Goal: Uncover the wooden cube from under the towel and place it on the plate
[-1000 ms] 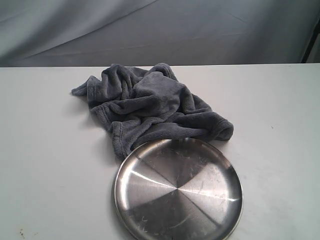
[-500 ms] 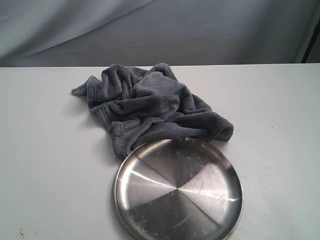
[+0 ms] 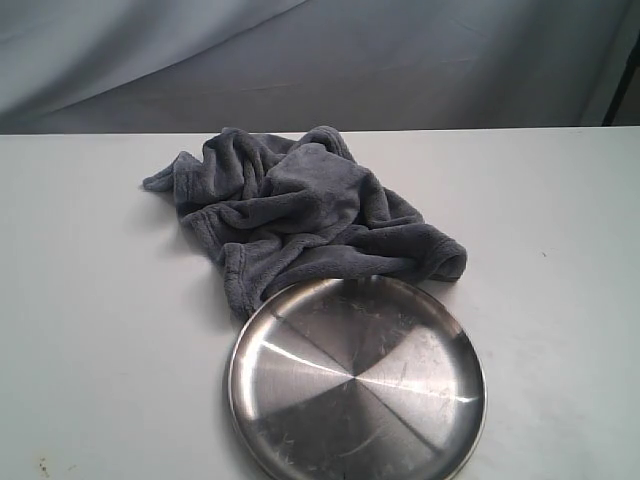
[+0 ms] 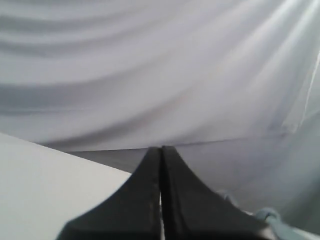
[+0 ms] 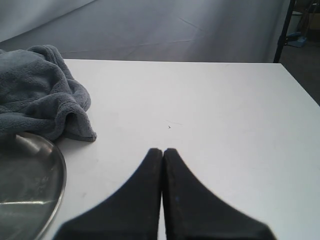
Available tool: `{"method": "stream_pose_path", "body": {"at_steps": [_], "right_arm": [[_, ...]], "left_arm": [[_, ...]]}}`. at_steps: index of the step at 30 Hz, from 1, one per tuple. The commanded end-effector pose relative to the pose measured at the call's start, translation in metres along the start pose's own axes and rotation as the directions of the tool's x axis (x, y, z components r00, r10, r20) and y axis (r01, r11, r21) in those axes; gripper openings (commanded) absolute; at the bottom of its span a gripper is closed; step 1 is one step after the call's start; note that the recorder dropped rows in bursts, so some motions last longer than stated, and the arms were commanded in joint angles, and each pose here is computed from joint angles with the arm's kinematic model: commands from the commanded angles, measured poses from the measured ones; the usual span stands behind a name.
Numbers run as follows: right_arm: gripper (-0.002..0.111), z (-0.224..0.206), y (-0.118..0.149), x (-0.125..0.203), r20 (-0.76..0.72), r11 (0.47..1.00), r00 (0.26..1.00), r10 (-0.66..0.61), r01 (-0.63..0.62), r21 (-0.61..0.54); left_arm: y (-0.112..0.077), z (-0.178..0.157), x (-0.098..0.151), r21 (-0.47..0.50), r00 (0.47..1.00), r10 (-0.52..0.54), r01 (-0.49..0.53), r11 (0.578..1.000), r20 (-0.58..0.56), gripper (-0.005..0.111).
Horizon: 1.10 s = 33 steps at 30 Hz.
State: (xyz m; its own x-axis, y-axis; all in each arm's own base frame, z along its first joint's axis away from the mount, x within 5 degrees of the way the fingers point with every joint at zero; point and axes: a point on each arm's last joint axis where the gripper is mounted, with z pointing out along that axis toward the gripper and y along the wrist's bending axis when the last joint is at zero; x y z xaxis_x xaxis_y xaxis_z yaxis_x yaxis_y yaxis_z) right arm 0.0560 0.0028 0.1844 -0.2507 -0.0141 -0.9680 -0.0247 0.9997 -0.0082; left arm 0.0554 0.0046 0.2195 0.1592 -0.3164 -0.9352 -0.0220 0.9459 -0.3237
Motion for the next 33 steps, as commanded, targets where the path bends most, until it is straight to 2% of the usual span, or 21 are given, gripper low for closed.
{"method": "stream_pose_path", "body": {"at_steps": [1, 3, 5, 6, 9, 11, 13, 16, 19, 24, 26, 30, 33], "right_arm": [[0.000, 0.001, 0.000, 0.001, -0.004, 1.000, 1.000, -0.009, 0.009, -0.001], [0.000, 0.001, 0.000, 0.001, -0.004, 1.000, 1.000, -0.009, 0.009, -0.001], [0.000, 0.001, 0.000, 0.001, -0.004, 1.000, 1.000, -0.009, 0.009, -0.001], [0.000, 0.001, 0.000, 0.001, -0.004, 1.000, 1.000, -0.009, 0.009, -0.001], [0.000, 0.001, 0.000, 0.001, -0.004, 1.000, 1.000, -0.009, 0.009, -0.001], [0.000, 0.001, 0.000, 0.001, -0.004, 1.000, 1.000, -0.009, 0.009, -0.001], [0.000, 0.001, 0.000, 0.001, -0.004, 1.000, 1.000, -0.009, 0.009, -0.001], [0.000, 0.001, 0.000, 0.001, -0.004, 1.000, 1.000, -0.009, 0.009, -0.001], [0.000, 0.001, 0.000, 0.001, -0.004, 1.000, 1.000, -0.009, 0.009, -0.001], [0.000, 0.001, 0.000, 0.001, -0.004, 1.000, 1.000, -0.009, 0.009, -0.001], [0.000, 0.001, 0.000, 0.001, -0.004, 1.000, 1.000, -0.009, 0.009, -0.001], [0.000, 0.001, 0.000, 0.001, -0.004, 1.000, 1.000, -0.009, 0.009, -0.001], [0.000, 0.001, 0.000, 0.001, -0.004, 1.000, 1.000, -0.009, 0.009, -0.001]], "left_arm": [[-0.006, -0.001, -0.009, 0.010, 0.988, -0.151, 0.152, 0.988, -0.039, 0.000], [-0.018, -0.001, -0.032, 0.033, 0.991, -0.104, 0.107, 0.994, -0.086, 0.000], [-0.028, 0.007, -0.053, 0.029, 0.979, -0.042, 0.049, 0.998, -0.202, 0.000], [-0.033, 0.012, -0.063, 0.039, 0.964, 0.025, -0.015, 0.999, -0.266, 0.000], [-0.040, 0.028, -0.071, 0.088, 0.896, 0.174, -0.151, 0.985, -0.408, 0.000], [-0.042, 0.039, -0.072, 0.135, 0.850, 0.258, -0.220, 0.966, -0.459, 0.000], [-0.045, 0.048, -0.073, 0.151, 0.831, 0.248, -0.199, 0.968, -0.497, 0.000], [-0.049, 0.060, -0.068, 0.156, 0.798, 0.177, -0.106, 0.982, -0.576, 0.000], [-0.056, 0.072, -0.061, 0.247, 0.723, 0.243, -0.103, 0.964, -0.646, 0.000], [-0.073, 0.092, -0.049, 0.389, 0.616, 0.364, -0.100, 0.916, -0.698, 0.000], [-0.080, 0.101, -0.041, 0.450, 0.549, 0.436, -0.118, 0.885, -0.713, 0.000], [-0.094, 0.117, -0.026, 0.510, 0.414, 0.512, -0.125, 0.851, -0.753, 0.000], [-0.109, 0.129, -0.018, 0.570, 0.313, 0.582, -0.137, 0.810, -0.751, 0.000]]}}
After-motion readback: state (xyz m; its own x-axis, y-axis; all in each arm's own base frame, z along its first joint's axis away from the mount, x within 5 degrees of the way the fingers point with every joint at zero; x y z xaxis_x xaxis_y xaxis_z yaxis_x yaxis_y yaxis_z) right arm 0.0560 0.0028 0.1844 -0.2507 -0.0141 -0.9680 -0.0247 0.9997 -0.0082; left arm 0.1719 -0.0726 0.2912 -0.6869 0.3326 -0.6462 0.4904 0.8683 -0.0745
